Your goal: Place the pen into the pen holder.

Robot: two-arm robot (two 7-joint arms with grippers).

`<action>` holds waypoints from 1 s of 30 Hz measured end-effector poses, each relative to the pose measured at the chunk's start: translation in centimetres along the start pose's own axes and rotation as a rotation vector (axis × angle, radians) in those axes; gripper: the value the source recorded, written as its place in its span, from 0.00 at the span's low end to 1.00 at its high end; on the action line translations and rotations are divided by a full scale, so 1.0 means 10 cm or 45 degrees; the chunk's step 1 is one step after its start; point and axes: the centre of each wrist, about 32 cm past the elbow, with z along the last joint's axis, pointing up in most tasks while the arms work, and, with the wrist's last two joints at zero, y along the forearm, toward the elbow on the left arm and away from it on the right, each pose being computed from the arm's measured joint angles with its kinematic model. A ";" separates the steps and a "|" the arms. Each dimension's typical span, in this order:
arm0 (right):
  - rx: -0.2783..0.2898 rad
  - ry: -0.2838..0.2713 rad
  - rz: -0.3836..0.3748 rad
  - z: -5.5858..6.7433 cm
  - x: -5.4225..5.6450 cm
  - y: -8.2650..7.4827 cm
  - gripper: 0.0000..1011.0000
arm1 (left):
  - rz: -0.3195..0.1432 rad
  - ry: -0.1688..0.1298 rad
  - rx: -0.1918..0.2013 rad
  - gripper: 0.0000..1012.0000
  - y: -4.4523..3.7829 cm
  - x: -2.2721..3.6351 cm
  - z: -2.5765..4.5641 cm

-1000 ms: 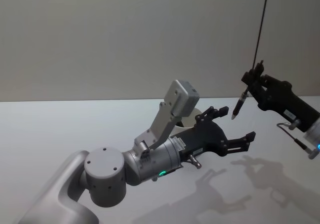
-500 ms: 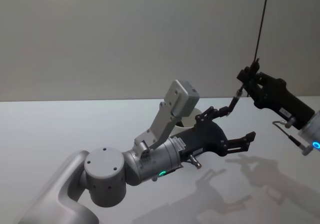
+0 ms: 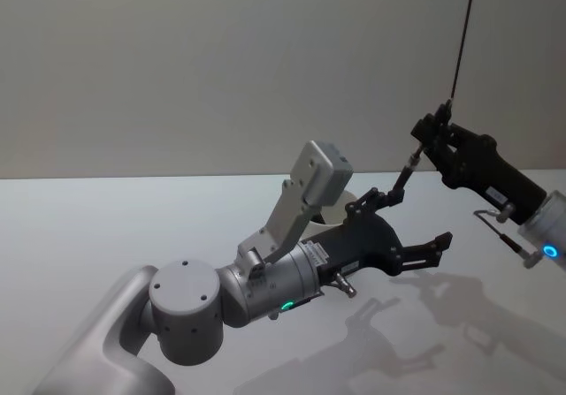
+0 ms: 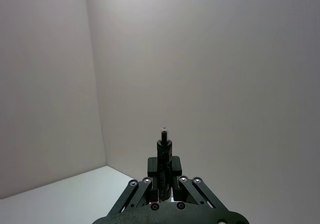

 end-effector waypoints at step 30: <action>0.022 0.019 0.026 -0.19 0.11 0.11 0.14 | 0.000 0.000 0.000 0.99 0.000 0.000 0.000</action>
